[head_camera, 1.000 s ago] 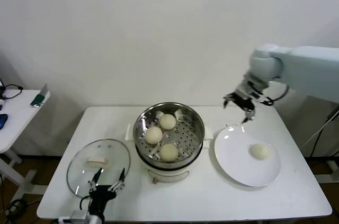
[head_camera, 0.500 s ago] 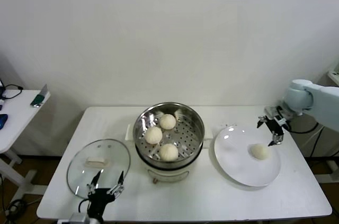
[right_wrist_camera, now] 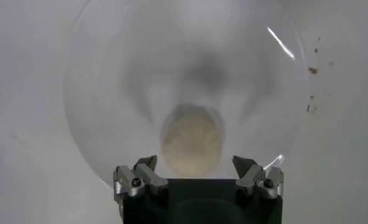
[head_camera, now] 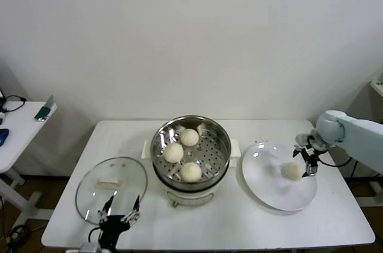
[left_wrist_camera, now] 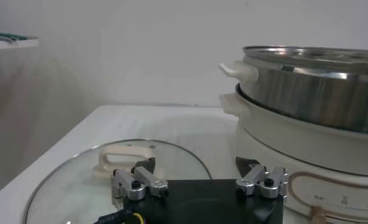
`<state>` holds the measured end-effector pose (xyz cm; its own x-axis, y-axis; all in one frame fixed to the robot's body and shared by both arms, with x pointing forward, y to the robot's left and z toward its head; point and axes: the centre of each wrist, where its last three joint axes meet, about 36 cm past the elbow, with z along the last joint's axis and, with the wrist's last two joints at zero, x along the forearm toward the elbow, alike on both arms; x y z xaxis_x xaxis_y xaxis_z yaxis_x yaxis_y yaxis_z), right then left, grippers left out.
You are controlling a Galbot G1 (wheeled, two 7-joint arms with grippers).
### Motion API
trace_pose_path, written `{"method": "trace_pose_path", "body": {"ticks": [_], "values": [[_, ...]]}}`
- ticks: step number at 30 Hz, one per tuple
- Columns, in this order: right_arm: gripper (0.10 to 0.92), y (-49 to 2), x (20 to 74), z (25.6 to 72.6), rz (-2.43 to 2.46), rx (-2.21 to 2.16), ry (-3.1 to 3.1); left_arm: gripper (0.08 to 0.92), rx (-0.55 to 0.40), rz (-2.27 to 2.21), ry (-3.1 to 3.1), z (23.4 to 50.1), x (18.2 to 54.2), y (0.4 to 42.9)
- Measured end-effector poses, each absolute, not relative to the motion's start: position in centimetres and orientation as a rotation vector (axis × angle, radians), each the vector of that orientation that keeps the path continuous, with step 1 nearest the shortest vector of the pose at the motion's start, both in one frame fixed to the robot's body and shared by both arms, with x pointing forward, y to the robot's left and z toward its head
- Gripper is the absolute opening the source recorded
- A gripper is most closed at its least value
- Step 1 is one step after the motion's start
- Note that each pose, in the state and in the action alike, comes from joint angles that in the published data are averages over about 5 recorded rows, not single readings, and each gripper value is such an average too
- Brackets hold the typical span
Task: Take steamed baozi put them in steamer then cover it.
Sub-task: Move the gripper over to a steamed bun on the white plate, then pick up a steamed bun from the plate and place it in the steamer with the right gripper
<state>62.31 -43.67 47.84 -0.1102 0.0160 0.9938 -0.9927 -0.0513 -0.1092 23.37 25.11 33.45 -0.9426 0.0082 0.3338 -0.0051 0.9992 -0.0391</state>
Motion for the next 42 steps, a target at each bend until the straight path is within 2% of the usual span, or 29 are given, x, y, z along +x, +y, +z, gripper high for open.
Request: {"method": "trace_pose_path", "body": {"ticks": [8,19,26,33,42], "values": [[0.814,-43.6,62.6,46.2,1.316,1.16,-1.271,0.823,0.0,0.053,-2.799,33.4,23.3,25.2],[0.683,-43.5,62.5,45.8,1.303,1.15,-1.287,0.823,0.0,0.052,-2.8,33.5,23.3,25.2],[0.646,-43.4,62.4,47.1,1.299,1.155,-1.296,0.823,-0.001,0.053,-2.803,33.6,23.4,25.1],[0.647,-41.2,63.5,53.1,1.335,1.187,-1.331,0.823,-0.005,0.047,-2.805,33.9,23.3,25.3],[0.645,-32.6,64.7,67.3,1.413,1.268,-1.451,0.823,-0.011,0.038,-2.809,34.4,23.4,25.7]]}}
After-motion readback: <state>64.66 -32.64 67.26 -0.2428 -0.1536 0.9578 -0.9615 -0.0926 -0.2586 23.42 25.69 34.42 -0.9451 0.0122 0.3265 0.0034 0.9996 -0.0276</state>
